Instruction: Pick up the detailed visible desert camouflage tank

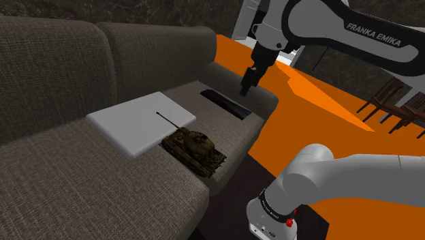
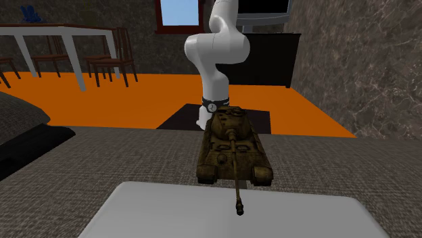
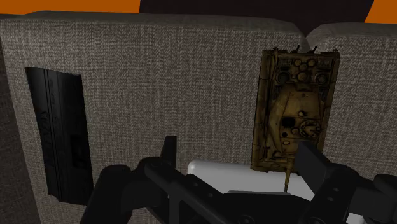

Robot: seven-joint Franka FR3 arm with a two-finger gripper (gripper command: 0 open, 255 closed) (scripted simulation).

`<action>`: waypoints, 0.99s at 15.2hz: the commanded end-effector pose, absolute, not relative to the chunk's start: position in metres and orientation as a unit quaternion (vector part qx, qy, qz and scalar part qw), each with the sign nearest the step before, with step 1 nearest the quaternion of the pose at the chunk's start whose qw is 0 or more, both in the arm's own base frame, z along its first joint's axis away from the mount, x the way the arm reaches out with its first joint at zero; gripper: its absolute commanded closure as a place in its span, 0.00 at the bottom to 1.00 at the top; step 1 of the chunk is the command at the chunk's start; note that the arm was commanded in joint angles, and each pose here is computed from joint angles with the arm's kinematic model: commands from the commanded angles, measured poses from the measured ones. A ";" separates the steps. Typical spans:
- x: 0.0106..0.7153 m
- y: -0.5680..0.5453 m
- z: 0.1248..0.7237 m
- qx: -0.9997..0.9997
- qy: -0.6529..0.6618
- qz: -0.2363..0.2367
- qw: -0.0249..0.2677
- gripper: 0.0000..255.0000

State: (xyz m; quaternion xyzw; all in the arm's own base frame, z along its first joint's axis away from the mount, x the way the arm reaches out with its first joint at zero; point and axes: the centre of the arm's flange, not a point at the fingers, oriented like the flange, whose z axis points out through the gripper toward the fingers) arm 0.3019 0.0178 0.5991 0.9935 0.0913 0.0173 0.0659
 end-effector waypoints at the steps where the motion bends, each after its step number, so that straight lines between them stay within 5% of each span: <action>1: 0.302 0.018 0.599 0.993 0.091 0.017 0.066 0.00; 15: 0.400 0.092 0.466 0.995 0.100 -0.005 0.010 0.00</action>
